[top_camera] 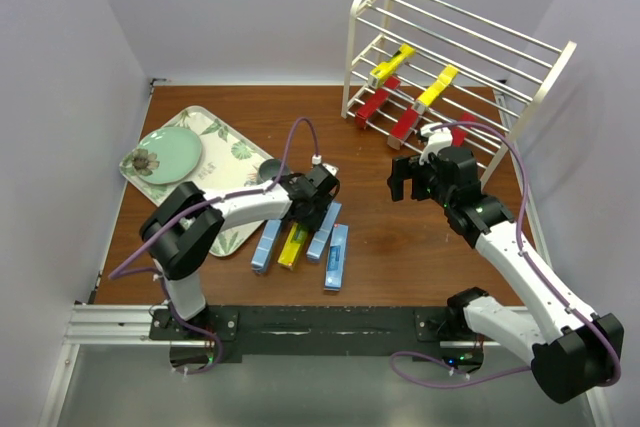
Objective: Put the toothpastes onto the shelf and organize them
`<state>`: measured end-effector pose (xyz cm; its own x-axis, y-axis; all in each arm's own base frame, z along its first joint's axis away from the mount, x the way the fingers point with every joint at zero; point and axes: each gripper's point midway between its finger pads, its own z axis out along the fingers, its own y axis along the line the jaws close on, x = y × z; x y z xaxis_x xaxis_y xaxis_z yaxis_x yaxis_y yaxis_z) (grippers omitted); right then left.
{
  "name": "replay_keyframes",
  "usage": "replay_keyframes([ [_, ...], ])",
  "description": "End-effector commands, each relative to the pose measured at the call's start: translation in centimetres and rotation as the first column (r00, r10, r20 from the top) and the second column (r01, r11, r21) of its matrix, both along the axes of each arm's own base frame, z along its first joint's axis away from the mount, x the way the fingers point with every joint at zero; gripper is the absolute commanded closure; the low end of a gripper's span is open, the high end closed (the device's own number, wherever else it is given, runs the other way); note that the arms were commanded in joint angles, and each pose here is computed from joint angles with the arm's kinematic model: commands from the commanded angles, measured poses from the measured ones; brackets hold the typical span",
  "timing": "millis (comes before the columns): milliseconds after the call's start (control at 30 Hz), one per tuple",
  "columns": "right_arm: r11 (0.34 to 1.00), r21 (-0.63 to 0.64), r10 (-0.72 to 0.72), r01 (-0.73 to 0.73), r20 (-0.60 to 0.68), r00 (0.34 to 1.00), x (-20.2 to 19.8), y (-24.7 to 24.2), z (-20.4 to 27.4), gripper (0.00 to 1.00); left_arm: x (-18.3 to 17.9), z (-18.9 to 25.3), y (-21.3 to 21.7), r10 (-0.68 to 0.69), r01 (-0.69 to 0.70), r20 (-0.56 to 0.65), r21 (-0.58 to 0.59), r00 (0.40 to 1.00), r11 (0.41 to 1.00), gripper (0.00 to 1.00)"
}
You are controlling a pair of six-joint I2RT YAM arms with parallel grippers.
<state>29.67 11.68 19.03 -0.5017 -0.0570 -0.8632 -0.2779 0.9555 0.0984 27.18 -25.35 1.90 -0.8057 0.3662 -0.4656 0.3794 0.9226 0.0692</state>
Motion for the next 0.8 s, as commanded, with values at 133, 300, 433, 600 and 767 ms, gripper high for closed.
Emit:
replay_keyframes([
  [133, 0.998, 0.056, 0.016, -0.018, 0.041, 0.999, 0.3, 0.9, 1.8, 0.02, 0.8, 1.8, -1.6, 0.012, -0.01, 0.028, -0.071, 1.0, 0.997, 0.61],
  [300, 0.995, 0.087, 0.037, -0.042, 0.049, 0.998, 0.2, 1.6, 2.1, 0.02, 1.4, 5.5, -1.7, 0.035, -0.023, 0.091, -0.127, 0.995, 0.992, 0.64],
  [433, 0.989, 0.123, 0.075, -0.08, 0.047, 0.996, 0.1, 2.5, 2.2, 0.02, 3.0, 10.1, -2.1, 0.084, -0.049, 0.151, -0.222, 0.985, 0.974, 0.64],
  [600, 0.965, 0.222, 0.128, -0.139, 0.063, 0.99, -0.1, 4.5, 2.9, 0.01, 5.2, 17.5, -2.9, 0.191, -0.079, 0.185, -0.487, 0.964, 0.87, 0.64],
  [767, 0.939, 0.28, 0.176, -0.197, 0.099, 0.979, -0.8, 7.0, 3.9, 0.02, 8.0, 23.8, -2.1, 0.328, -0.108, 0.174, -0.717, 0.928, 0.688, 0.63],
])
